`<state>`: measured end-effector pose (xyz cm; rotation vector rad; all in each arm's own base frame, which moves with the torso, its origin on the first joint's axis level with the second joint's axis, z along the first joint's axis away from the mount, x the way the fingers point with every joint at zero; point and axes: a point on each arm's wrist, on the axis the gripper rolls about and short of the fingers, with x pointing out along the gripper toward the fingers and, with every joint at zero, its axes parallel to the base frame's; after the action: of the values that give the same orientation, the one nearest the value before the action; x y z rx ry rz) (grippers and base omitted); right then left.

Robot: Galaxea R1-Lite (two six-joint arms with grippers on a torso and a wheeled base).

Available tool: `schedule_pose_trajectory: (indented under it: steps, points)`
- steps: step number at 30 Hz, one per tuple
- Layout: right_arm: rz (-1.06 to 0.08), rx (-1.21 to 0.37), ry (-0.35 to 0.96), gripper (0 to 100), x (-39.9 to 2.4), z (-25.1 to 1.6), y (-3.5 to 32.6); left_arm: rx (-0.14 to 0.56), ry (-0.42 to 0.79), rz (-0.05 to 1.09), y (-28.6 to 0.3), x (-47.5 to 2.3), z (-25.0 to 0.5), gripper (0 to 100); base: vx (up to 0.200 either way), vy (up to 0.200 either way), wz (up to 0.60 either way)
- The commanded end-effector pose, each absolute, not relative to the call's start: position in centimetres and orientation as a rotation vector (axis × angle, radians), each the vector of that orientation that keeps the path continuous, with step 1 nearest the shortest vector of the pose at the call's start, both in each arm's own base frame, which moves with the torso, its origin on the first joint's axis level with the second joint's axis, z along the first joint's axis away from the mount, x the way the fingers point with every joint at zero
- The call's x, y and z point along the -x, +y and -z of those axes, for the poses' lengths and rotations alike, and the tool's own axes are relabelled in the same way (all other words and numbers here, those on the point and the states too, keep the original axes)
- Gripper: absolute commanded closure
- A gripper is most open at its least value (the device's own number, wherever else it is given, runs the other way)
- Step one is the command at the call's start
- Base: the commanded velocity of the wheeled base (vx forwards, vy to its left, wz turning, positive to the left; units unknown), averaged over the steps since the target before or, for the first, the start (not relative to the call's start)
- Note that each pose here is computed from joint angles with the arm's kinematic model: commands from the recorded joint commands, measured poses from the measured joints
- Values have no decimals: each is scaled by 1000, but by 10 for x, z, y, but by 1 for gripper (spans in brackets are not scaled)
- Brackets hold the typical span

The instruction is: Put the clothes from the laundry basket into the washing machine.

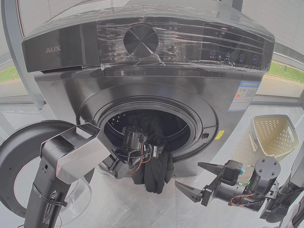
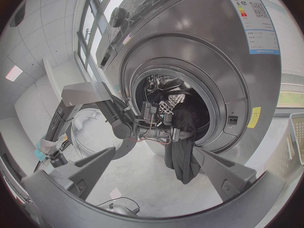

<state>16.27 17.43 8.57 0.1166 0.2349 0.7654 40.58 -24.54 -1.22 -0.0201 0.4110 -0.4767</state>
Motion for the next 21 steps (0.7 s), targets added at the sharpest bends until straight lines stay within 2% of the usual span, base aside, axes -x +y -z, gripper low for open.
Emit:
schedule_pose_trajectory:
  steps: [1, 5, 7, 8, 9, 10, 13, 16, 21]
  points:
    - [-766, -118, 231, 0, -163, -87, 174, 13, 428, 473, -245, -408, 24, 100, 0, 0, 0]
    - [-769, -129, 208, 0, -165, -91, 177, 22, 395, 461, -245, -413, 17, 100, 0, 0, 0]
    - [-772, -146, 171, 0, -168, -98, 180, 51, 318, 442, -241, -426, -7, 100, 0, 0, 0]
    - [-772, -146, 171, 0, -168, -98, 180, 51, 318, 442, -241, -426, -7, 100, 0, 0, 0]
    - [-775, -157, 152, 0, -168, -103, 180, 75, 246, 408, -238, -439, -26, 100, 0, 0, 0]
    - [-775, -158, 150, 0, -168, -103, 180, 76, 241, 404, -237, -440, -27, 100, 0, 0, 0]
    - [-767, -158, 149, 0, -170, -103, 179, 116, 105, 318, -238, -461, -50, 100, 0, 0, 0]
    - [-767, -158, 149, 0, -170, -103, 179, 140, 49, 306, -241, -469, -60, 100, 0, 0, 0]
    - [-765, -156, 150, 0, -170, -103, 178, 153, 48, 307, -242, -469, -60, 100, 0, 0, 0]
